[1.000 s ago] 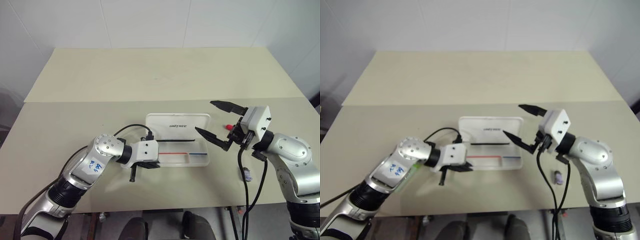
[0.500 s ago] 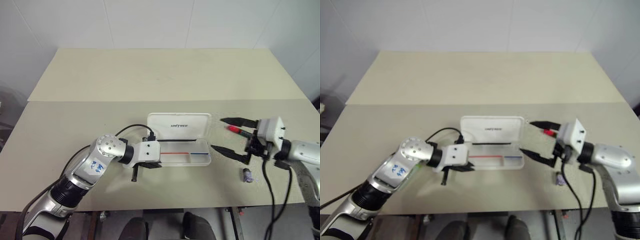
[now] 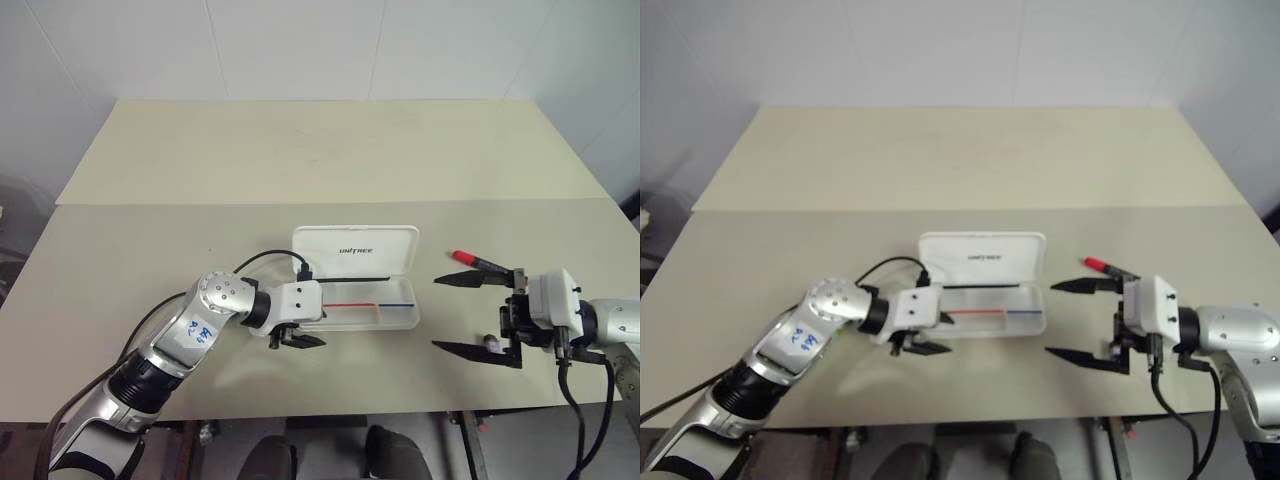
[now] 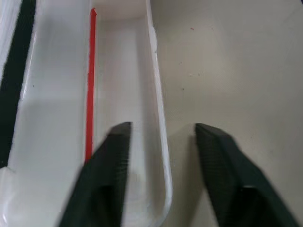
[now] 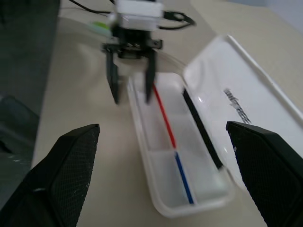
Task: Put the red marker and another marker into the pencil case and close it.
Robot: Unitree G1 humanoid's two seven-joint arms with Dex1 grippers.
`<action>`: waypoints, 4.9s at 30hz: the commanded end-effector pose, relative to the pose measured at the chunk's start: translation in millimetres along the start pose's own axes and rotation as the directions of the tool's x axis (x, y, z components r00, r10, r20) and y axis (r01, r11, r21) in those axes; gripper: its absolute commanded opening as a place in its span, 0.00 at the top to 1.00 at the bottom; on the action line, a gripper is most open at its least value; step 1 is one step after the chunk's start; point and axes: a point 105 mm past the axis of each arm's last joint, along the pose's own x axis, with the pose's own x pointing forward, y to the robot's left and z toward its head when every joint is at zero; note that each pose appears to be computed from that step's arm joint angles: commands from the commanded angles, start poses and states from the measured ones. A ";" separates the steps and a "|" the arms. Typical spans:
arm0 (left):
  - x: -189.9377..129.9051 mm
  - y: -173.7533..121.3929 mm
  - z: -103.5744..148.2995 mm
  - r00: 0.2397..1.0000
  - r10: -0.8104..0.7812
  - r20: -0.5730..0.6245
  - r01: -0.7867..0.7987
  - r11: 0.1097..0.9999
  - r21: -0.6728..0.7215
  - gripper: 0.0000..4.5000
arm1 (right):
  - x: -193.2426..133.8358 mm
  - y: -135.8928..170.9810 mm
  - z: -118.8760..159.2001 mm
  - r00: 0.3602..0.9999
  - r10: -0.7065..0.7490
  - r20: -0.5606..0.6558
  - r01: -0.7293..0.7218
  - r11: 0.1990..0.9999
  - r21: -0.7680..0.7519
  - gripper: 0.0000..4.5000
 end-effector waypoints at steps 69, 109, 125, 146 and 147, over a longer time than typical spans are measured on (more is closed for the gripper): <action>-131.7 13.7 24.9 0.916 0.212 0.340 -0.222 0.975 -0.011 0.00 | -47.0 -117.1 -145.7 0.804 -0.249 -0.540 0.391 0.905 0.165 0.79; -169.2 11.6 -43.1 0.900 0.390 0.195 -0.371 0.920 -0.128 0.00 | 115.2 -34.8 19.4 0.971 0.234 0.050 -0.234 0.972 0.004 0.79; -157.7 0.0 -40.2 0.890 0.403 0.211 -0.373 0.912 -0.168 0.00 | 130.5 -51.3 -26.1 0.970 0.188 -0.153 -0.215 0.958 -0.191 0.74; -173.5 -17.9 -54.9 0.749 0.630 0.206 -0.555 0.766 -0.324 0.00 | 89.6 -24.1 44.2 0.926 0.304 0.222 -0.315 0.949 0.014 0.00; -175.3 -20.9 -57.9 0.729 0.655 0.196 -0.577 0.743 -0.339 0.00 | 86.2 -24.5 44.0 0.931 0.290 0.221 -0.301 0.954 0.014 0.00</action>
